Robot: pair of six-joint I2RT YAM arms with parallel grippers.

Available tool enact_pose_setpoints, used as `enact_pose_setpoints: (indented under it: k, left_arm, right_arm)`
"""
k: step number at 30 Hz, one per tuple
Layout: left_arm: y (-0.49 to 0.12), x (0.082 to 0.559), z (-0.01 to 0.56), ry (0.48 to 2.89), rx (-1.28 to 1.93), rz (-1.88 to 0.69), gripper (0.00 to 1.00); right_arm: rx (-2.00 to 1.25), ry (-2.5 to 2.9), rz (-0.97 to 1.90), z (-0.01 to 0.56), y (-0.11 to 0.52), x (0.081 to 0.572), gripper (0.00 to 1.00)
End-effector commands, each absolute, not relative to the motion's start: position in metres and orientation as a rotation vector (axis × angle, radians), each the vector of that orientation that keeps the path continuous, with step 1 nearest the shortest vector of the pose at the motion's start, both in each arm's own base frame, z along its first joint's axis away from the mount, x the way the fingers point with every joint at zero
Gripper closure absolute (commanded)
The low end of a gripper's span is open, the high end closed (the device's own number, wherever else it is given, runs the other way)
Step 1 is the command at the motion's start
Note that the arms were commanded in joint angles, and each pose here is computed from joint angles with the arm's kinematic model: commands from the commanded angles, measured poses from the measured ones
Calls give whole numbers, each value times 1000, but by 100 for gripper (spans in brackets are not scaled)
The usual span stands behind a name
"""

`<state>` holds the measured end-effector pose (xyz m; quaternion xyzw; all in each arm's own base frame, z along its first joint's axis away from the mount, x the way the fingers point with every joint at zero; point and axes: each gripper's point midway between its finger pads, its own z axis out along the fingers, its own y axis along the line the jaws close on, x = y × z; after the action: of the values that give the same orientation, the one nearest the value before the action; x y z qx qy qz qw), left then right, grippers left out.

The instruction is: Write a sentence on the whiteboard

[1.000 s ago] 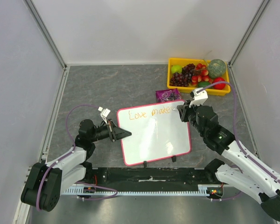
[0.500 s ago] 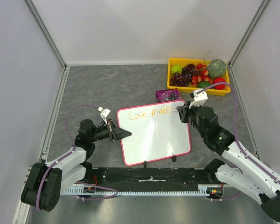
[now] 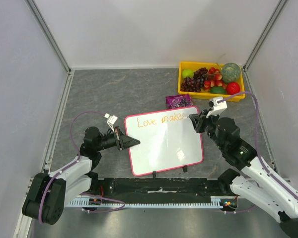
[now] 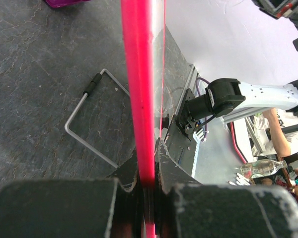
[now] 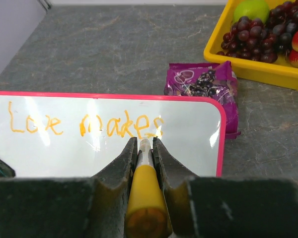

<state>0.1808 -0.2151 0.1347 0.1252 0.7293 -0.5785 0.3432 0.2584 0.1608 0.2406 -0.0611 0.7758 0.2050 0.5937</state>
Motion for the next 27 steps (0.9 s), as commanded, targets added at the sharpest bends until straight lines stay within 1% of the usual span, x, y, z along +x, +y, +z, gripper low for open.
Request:
enact_pose_setpoints:
  k: [1, 6, 8, 27]
  left_arm:
    - [-210, 189, 117, 1876, 420, -1355, 98]
    - [-210, 189, 117, 1875, 420, -1353, 98]
    - [-210, 190, 117, 1876, 419, -1352, 98]
    - [-210, 189, 116, 1879, 417, -1348, 98]
  right_arm:
    - [-61, 1674, 533, 293, 146, 246, 100]
    - [-30, 1602, 561, 324, 139, 239, 100]
    - [-32, 1598, 560, 326, 138, 238, 100]
    - [-89, 1643, 596, 306, 150, 234, 100]
